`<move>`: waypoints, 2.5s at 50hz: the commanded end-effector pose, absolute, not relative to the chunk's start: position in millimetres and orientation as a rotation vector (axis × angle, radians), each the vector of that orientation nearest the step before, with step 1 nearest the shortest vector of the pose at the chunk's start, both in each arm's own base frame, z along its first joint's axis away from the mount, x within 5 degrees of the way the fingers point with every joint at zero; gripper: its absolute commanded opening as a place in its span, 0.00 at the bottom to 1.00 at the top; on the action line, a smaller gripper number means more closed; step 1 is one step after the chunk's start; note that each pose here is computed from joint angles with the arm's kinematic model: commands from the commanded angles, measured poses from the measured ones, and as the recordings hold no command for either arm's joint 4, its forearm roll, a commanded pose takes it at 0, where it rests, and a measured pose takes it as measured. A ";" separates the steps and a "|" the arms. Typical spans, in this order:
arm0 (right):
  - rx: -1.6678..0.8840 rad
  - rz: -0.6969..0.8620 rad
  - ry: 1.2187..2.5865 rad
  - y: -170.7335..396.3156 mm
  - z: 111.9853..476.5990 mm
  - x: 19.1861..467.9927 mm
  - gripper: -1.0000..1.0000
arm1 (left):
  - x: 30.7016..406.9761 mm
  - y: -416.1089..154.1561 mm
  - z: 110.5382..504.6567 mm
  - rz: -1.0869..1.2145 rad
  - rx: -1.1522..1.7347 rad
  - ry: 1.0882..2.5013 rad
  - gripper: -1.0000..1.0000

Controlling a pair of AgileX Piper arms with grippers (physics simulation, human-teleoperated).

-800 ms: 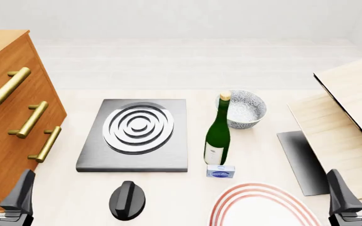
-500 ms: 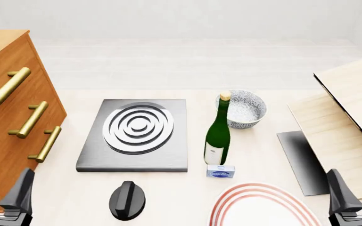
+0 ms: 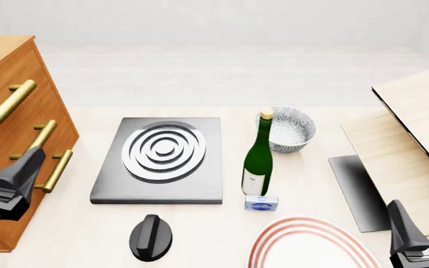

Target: Turn on the stove.

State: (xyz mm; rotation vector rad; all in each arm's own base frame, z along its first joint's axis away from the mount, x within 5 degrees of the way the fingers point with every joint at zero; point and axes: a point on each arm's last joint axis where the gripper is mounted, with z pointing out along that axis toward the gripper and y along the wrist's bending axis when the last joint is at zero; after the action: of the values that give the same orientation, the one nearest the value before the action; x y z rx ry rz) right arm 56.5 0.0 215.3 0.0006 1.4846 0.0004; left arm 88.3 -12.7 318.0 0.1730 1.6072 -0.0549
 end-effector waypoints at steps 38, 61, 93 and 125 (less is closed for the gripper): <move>0.001 0.000 1.485 0.0 215.0 57.7 1.00 | 157.4 -55.8 334.6 -0.150 0.448 1.981 1.00; 0.000 0.000 1.485 0.0 215.0 57.7 1.00 | 191.2 -86.8 307.6 -0.245 0.461 2.105 1.00; 0.001 0.000 1.485 0.0 215.0 57.7 1.00 | 199.3 -104.8 262.0 -0.341 0.404 2.146 1.00; 0.001 0.000 1.485 0.0 215.0 57.7 1.00 | 205.8 -107.4 214.9 -0.395 0.285 2.198 1.00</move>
State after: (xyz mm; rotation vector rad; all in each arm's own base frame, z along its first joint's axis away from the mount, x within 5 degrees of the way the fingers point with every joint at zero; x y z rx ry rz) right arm 57.7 0.0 215.0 0.0005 1.4847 0.0003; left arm 202.4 -109.7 229.2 0.3135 2.1794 -0.4009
